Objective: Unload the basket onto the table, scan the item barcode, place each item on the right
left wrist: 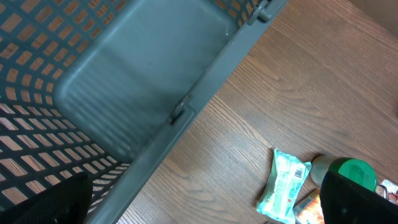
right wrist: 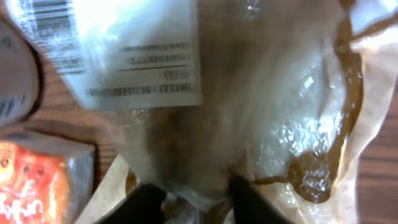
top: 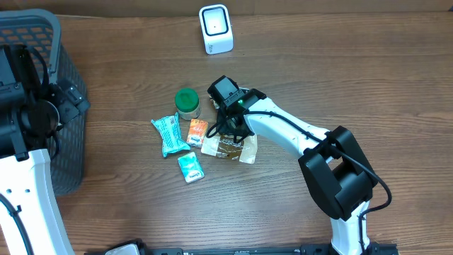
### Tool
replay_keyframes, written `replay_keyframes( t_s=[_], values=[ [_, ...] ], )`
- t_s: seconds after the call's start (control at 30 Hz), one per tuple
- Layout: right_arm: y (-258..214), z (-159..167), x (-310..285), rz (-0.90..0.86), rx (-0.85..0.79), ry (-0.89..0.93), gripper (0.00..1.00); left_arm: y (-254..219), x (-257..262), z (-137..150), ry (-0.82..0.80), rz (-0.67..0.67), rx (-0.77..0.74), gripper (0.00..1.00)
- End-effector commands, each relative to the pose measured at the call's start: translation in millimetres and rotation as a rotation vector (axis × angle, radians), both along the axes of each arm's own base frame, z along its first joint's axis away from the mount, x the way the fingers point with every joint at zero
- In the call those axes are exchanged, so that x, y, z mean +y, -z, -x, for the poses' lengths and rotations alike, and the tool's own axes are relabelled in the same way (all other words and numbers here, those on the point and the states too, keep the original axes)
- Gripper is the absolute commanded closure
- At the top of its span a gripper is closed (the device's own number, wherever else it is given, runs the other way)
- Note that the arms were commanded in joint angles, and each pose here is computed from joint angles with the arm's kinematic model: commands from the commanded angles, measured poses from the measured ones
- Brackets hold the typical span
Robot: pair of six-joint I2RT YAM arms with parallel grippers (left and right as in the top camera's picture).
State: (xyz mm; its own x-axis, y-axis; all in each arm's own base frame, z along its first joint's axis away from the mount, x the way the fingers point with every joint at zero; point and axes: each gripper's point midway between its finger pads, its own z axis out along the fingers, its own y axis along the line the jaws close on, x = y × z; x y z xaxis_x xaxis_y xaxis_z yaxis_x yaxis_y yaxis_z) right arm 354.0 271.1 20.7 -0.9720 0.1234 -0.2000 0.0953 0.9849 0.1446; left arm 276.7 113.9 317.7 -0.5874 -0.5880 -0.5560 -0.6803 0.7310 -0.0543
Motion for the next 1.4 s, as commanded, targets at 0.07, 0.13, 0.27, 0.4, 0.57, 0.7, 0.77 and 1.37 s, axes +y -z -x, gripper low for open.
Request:
replay_keyframes(
  t_s=[0.07, 0.13, 0.27, 0.4, 0.57, 0.7, 0.77, 1.37],
  values=[
    [18, 8, 0, 0.009, 0.061, -0.005, 0.27, -5, 4, 0, -0.017, -0.016, -0.011, 0.00],
    [18, 11, 2, 0.003, 0.072, -0.031, 0.12, -5, 4, 0, -0.017, -0.016, -0.011, 0.01],
    [15, 13, 6, -0.039, 0.099, -0.101, 0.00, -5, 4, 0, -0.017, -0.016, -0.011, 0.00],
    [-14, 1, -1, -0.045, 0.091, -0.138, 0.00, -5, 4, 0, -0.017, -0.016, -0.011, 0.01],
    [-72, -15, -15, -0.033, 0.023, -0.220, 0.00, -5, 4, 0, -0.017, -0.016, -0.011, 0.00],
    [-100, -22, -34, -0.033, -0.014, -0.228, 0.00, -5, 4, 0, -0.017, -0.016, -0.011, 0.01],
    [-103, -26, -48, -0.033, -0.008, -0.210, 0.00, -5, 4, 0, -0.017, -0.016, -0.011, 0.00],
    [-36, -3, -91, -0.150, 0.191, -0.251, 0.04, -5, 4, 0, -0.017, -0.016, -0.011, 0.01]
  ],
)
